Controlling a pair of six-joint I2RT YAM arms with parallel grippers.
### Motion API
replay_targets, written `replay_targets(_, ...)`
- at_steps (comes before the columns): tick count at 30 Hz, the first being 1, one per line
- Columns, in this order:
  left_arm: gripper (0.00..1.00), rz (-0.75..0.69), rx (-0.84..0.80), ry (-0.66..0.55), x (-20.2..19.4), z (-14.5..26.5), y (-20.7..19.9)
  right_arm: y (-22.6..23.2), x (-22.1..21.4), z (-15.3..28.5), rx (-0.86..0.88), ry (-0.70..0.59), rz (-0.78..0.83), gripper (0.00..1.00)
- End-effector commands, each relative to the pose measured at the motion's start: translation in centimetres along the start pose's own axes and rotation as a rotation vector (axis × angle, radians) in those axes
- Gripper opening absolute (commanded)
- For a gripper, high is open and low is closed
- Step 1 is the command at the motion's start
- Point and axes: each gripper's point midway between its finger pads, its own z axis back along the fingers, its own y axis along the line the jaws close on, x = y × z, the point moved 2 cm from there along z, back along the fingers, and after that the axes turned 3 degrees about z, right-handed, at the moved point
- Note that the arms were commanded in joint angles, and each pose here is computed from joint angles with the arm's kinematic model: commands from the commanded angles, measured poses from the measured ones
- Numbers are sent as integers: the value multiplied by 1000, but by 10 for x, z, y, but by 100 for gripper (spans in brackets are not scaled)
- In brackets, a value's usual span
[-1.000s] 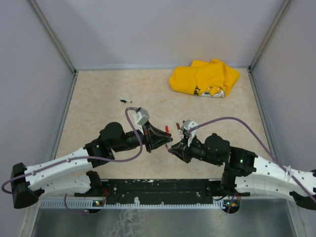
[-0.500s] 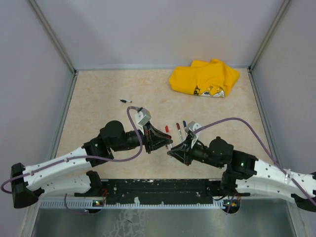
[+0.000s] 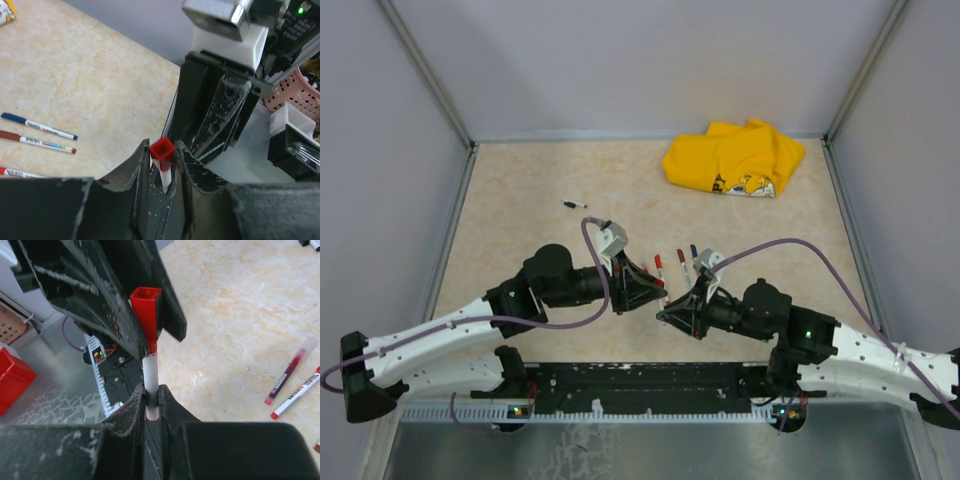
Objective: Insert the pens into the pen caps
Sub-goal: Press the pen cap onto the pen, then place the pen at the center of the board.
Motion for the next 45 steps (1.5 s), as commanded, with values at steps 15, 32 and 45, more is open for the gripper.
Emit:
replay_targets(15, 54, 22, 2, -104, 21, 27, -14, -22, 6, 3, -152, -41, -110, 0)
replay_targets(32, 63, 222, 567, -81, 22, 77, 108, -58, -26, -55, -440, 287, -149, 0)
replay_targets(45, 70, 260, 890, -88, 15, 148, 150, -103, -68, -140, -540, 544, -246, 0)
